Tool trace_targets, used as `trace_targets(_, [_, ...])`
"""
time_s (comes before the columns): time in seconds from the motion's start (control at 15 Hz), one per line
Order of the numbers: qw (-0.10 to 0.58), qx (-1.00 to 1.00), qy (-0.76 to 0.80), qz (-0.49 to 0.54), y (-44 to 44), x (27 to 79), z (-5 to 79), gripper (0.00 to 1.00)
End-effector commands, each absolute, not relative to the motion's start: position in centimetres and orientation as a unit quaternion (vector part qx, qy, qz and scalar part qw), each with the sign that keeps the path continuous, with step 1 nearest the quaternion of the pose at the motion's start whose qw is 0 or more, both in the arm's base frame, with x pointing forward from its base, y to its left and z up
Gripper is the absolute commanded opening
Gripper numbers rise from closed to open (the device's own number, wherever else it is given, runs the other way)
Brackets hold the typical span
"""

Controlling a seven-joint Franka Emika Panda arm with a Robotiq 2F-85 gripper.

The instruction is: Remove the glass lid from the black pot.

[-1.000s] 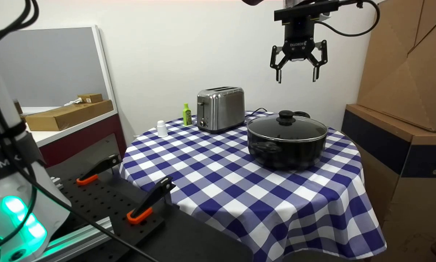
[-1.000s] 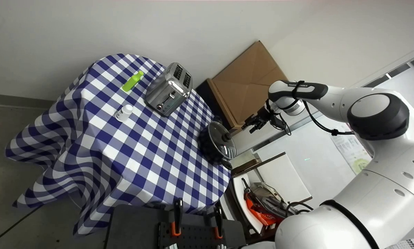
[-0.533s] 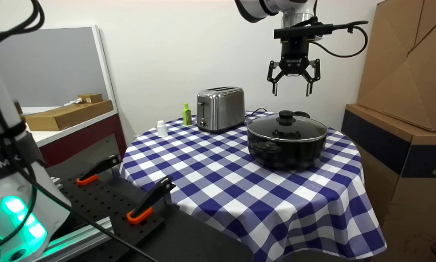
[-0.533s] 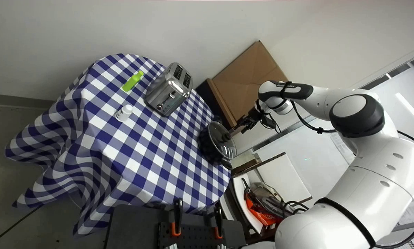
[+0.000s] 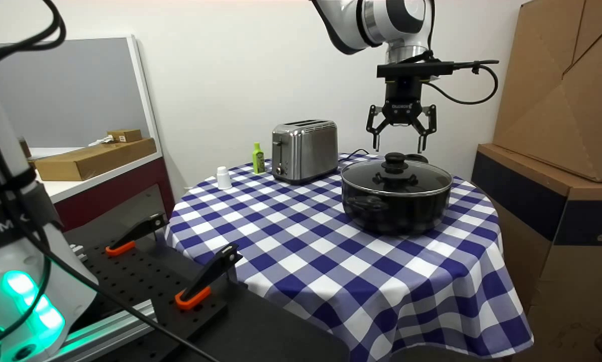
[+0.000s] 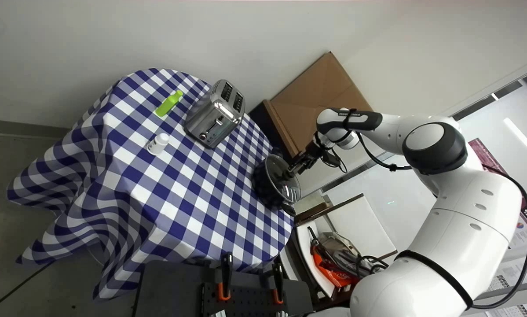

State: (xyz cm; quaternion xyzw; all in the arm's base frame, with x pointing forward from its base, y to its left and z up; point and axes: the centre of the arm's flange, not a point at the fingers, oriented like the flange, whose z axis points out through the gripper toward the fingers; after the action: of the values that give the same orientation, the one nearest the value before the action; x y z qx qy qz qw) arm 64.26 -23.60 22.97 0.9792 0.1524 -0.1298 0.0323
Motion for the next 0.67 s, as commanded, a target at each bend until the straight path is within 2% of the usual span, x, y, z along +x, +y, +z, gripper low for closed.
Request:
trace_targets(0.0, [0.039,0.976,0.161,-0.139,-23.73,65.41,22.39,1.0])
trace_targets(0.07, [0.04,0.976,0.164,-0.141,-23.74,65.38,22.13,1.0])
trace_targets(0.13, [0.042,0.975,0.165,-0.142,-23.7,65.37,21.94,0.92])
trace_targets(0.2, [0.043,0.975,0.166,-0.143,-23.66,65.35,21.8,0.72])
trace_targets(0.6, [0.043,0.973,0.176,-0.144,-22.98,65.21,21.88,0.28])
